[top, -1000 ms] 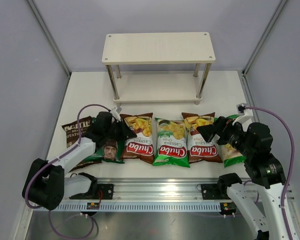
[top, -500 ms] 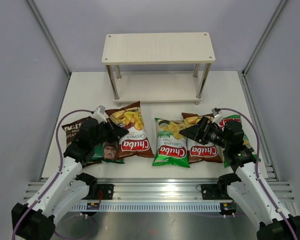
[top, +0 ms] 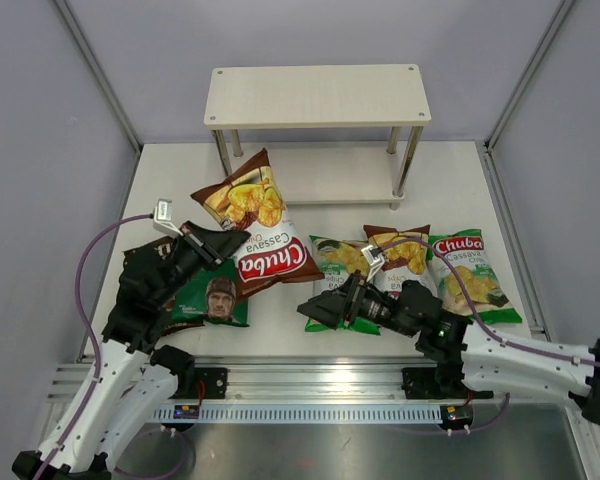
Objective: Place and organize the chips bags onto the shelf
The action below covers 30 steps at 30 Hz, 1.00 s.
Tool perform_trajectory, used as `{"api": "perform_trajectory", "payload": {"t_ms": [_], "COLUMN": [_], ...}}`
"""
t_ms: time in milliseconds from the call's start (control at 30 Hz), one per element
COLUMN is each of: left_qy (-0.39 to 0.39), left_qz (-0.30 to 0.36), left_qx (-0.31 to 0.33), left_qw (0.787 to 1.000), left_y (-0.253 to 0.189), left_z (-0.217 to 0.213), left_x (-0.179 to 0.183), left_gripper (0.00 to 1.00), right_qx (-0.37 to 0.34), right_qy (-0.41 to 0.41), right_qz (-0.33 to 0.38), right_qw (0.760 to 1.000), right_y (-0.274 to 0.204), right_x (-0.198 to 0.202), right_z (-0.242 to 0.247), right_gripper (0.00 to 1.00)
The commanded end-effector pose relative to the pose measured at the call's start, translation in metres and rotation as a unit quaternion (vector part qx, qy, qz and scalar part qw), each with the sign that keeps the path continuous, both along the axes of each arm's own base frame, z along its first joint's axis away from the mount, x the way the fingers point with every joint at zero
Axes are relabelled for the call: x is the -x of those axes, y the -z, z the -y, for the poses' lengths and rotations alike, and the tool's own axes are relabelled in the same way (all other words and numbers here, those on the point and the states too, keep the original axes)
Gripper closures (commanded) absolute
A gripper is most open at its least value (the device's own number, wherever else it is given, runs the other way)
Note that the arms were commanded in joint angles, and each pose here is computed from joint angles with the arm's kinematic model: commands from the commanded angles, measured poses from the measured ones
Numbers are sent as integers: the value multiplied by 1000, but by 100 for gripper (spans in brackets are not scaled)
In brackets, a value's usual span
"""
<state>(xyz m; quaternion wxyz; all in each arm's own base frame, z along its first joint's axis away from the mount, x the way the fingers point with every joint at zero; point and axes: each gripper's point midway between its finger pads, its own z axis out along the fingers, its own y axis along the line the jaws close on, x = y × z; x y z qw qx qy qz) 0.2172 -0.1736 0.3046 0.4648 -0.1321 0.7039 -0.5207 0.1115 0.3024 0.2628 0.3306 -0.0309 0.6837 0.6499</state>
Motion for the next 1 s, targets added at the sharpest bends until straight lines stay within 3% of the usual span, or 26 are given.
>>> {"api": "perform_trajectory", "payload": {"t_ms": [0,133,367,667,967], "left_qy": [4,2,-13,-17,41], "left_qz": [87,106,82,45,62], "left_qx": [87,136,202,182,166], "left_qw": [992,985,976,982,983], "left_y": [-76,-97,-96,-80,-87], "left_z": [-3,-10,-22,-19,-2], "left_x": [14,26,35,32,38], "left_gripper": [100,100,100,100,100], "right_qx": [-36,-47,-77,-102,-82], "right_qy": [88,89,122,137,217], "right_qz": [75,102,163,199,185], "right_qw": [993,990,976,965,955], "right_y": [-44,-51,-77,-102,-108], "right_x": [-20,-19,-32,-36,-65], "right_z": [-19,-45,-70,-76,-69], "right_gripper": [0,0,1,1,2]}}
